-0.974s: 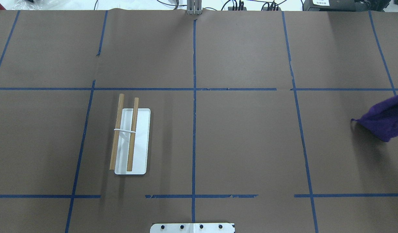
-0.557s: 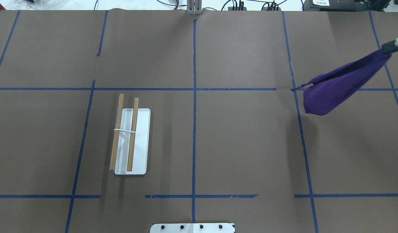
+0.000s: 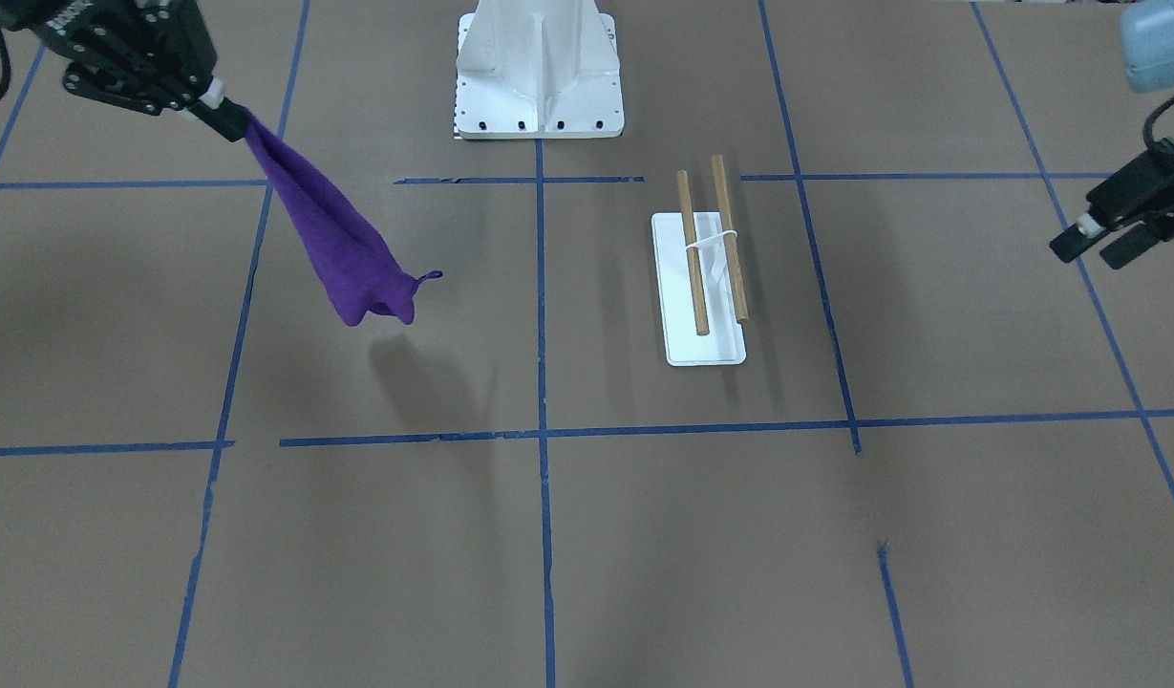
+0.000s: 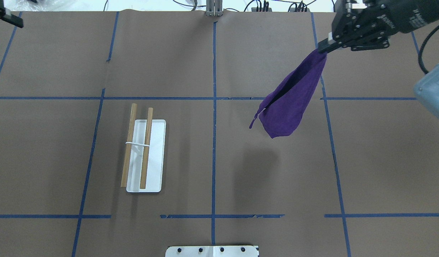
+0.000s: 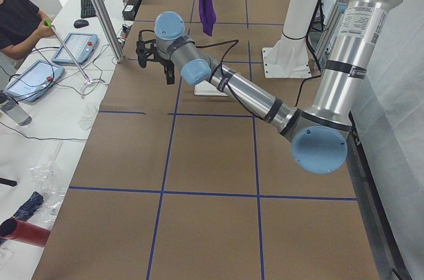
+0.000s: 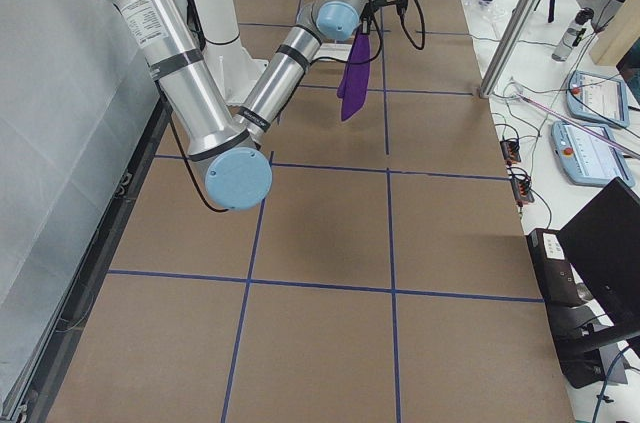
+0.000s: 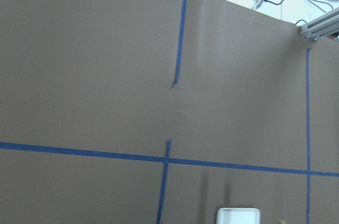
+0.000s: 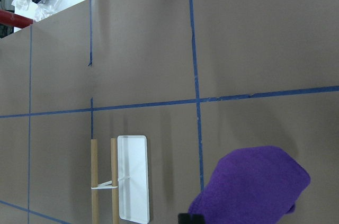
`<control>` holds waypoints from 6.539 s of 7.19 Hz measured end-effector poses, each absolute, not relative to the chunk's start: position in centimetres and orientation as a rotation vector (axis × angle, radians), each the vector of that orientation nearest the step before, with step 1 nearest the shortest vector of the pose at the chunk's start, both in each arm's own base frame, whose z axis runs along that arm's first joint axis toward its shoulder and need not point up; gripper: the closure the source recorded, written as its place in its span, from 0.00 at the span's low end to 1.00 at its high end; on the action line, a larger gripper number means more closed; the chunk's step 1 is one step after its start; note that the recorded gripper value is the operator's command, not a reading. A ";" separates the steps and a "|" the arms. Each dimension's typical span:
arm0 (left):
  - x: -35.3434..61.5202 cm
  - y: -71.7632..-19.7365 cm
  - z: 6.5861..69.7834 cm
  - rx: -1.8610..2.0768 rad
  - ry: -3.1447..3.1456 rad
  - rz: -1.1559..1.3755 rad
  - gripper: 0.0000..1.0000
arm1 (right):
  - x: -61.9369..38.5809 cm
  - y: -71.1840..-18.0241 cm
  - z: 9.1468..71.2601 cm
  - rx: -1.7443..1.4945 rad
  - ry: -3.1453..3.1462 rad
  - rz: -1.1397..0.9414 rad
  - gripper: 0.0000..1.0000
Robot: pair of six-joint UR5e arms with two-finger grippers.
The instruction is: Hang towel on rack
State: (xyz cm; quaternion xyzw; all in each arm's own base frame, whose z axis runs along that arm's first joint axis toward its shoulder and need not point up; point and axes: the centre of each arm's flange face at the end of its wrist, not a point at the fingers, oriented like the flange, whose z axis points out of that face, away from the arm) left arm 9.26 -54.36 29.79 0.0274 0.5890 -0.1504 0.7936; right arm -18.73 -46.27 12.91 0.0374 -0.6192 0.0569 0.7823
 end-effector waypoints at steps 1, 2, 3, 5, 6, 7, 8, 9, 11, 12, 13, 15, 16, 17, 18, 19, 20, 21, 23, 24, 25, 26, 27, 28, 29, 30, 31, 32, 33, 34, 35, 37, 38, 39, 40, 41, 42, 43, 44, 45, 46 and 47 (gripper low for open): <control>12.6 -53.8 26.1 -0.010 1.302 -0.345 0.02 | -21.7 -45.3 11.3 0.089 -1.341 0.110 1.00; 15.9 -53.0 23.0 -0.081 1.328 -0.355 0.02 | -24.0 -44.4 9.9 0.109 -1.345 0.094 1.00; 18.9 -52.0 20.0 -0.142 1.351 -0.352 0.00 | -25.6 -43.7 8.8 0.127 -1.351 0.084 1.00; 24.1 -50.2 14.3 -0.273 1.385 -0.363 0.00 | -27.3 -42.8 7.7 0.142 -1.359 0.080 1.00; 25.8 -49.5 12.2 -0.340 1.390 -0.389 0.00 | -27.7 -42.4 7.5 0.144 -1.362 0.076 1.00; 27.7 -49.4 10.3 -0.412 1.385 -0.427 0.01 | -28.0 -42.0 7.3 0.146 -1.365 0.070 1.00; 29.7 -49.7 8.3 -0.482 1.374 -0.464 0.03 | -28.3 -41.6 7.2 0.150 -1.368 0.066 1.00; 31.9 -49.7 6.5 -0.541 1.360 -0.492 0.06 | -28.4 -41.4 7.0 0.154 -1.370 0.063 1.00; 35.9 -48.9 3.8 -0.604 1.340 -0.527 0.11 | -28.4 -41.3 6.8 0.159 -1.373 0.061 1.00; 37.3 -48.2 2.9 -0.619 1.337 -0.532 0.14 | -28.4 -41.2 6.6 0.160 -1.375 0.059 1.00; 38.4 -47.8 2.1 -0.628 1.335 -0.535 0.17 | -28.4 -41.2 6.6 0.160 -1.376 0.057 1.00; 40.2 -47.4 0.8 -0.636 1.334 -0.547 0.34 | -28.5 -41.2 6.5 0.161 -1.377 0.055 1.00; 40.7 -47.1 0.5 -0.642 1.333 -0.552 0.51 | -28.5 -41.2 6.5 0.162 -1.377 0.056 1.00; 41.0 -47.0 0.4 -0.648 1.331 -0.557 0.66 | -28.5 -41.2 6.5 0.164 -1.377 0.057 1.00; 41.0 -46.9 0.3 -0.652 1.330 -0.561 0.81 | -28.5 -41.2 6.5 0.165 -1.377 0.058 1.00; 41.0 -46.8 0.3 -0.654 1.330 -0.562 1.00 | -28.4 -41.2 6.5 0.166 -1.377 0.058 1.00; 41.0 -46.7 0.2 -0.655 1.331 -0.561 1.00 | -28.4 -41.2 6.5 0.166 -1.377 0.058 1.00; 40.9 -46.6 0.1 -0.655 1.333 -0.559 1.00 | -28.4 -41.2 6.4 0.167 -1.377 0.058 1.00; 40.8 -46.4 0.0 -0.655 1.335 -0.557 1.00 | -28.4 -41.2 6.5 0.167 -1.375 0.062 0.00; 40.8 -46.5 0.1 -0.656 1.334 -0.558 1.00 | -28.4 -41.4 6.8 0.171 -1.368 0.071 0.00; 40.8 -46.5 0.2 -0.656 1.333 -0.558 1.00 | -28.2 -41.4 7.0 0.176 -1.363 0.079 0.00; 40.9 -46.5 0.4 -0.657 1.331 -0.560 1.00 | -27.6 -41.3 7.0 0.184 -1.366 0.081 0.00; 40.8 -46.4 1.0 -0.657 1.326 -0.564 1.00 | -26.2 -41.0 7.4 0.191 -1.369 0.088 0.00; 40.0 -45.8 2.6 -0.655 1.323 -0.566 1.00 | -24.2 -40.6 8.9 0.195 -1.362 0.106 0.00; 38.5 -44.6 4.7 -0.644 1.327 -0.563 1.00 | -22.2 -40.3 10.9 0.195 -1.344 0.134 0.00; 36.9 -43.6 6.9 -0.627 1.328 -0.557 1.00 | -20.6 -40.3 12.9 0.189 -1.319 0.169 0.00; 35.3 -43.1 9.4 -0.594 1.326 -0.545 1.00 | -19.5 -40.6 15.0 0.175 -1.288 0.208 0.00; 33.4 -43.2 11.8 -0.542 1.327 -0.532 1.00 | -18.6 -41.0 17.1 0.157 -1.259 0.242 0.00; 31.5 -43.6 14.1 -0.482 1.327 -0.514 1.00 | -17.8 -41.5 19.2 0.139 -1.227 0.273 0.00; 30.0 -44.1 16.3 -0.424 1.319 -0.493 1.00 | -17.3 -42.0 21.1 0.131 -1.196 0.289 0.00; 28.5 -45.0 19.1 -0.362 1.301 -0.471 1.00 | -16.9 -42.5 22.5 0.130 -1.172 0.292 0.00; 25.1 -46.4 26.3 -0.230 1.237 -0.409 1.00 | -16.5 -42.9 24.1 0.125 -1.145 0.300 0.00; 23.4 -46.8 29.2 -0.179 1.207 -0.384 1.00 | -16.4 -42.9 24.3 0.124 -1.141 0.304 0.00; 22.5 -46.9 31.3 -0.153 1.184 -0.372 1.00 | -16.2 -43.0 24.4 0.125 -1.139 0.307 0.00; 22.3 -47.1 32.6 -0.141 1.166 -0.368 1.00 | -16.1 -43.0 24.5 0.126 -1.139 0.309 0.00; 22.3 -47.2 33.5 -0.138 1.155 -0.364 0.91 | -15.9 -43.1 24.5 0.128 -1.138 0.313 0.00; 22.5 -47.5 34.3 -0.137 1.143 -0.367 0.29 | -15.7 -43.1 24.6 0.130 -1.137 0.318 0.00; 22.7 -48.0 35.2 -0.123 1.120 -0.385 0.16 | -15.6 -43.2 24.6 0.131 -1.136 0.321 0.00; 22.9 -48.6 36.3 -0.101 1.091 -0.411 0.00 | -15.5 -43.2 24.7 0.131 -1.135 0.324 0.00; 23.0 -49.0 37.0 -0.084 1.072 -0.419 0.00 | -15.3 -43.2 24.9 0.130 -1.132 0.329 0.00; 22.9 -49.1 37.7 -0.068 1.059 -0.406 0.00 | -14.9 -43.4 25.6 0.130 -1.120 0.336 0.00; 22.6 -49.0 38.4 -0.046 1.048 -0.370 0.00 | -14.1 -43.6 27.2 0.139 -1.092 0.325 0.00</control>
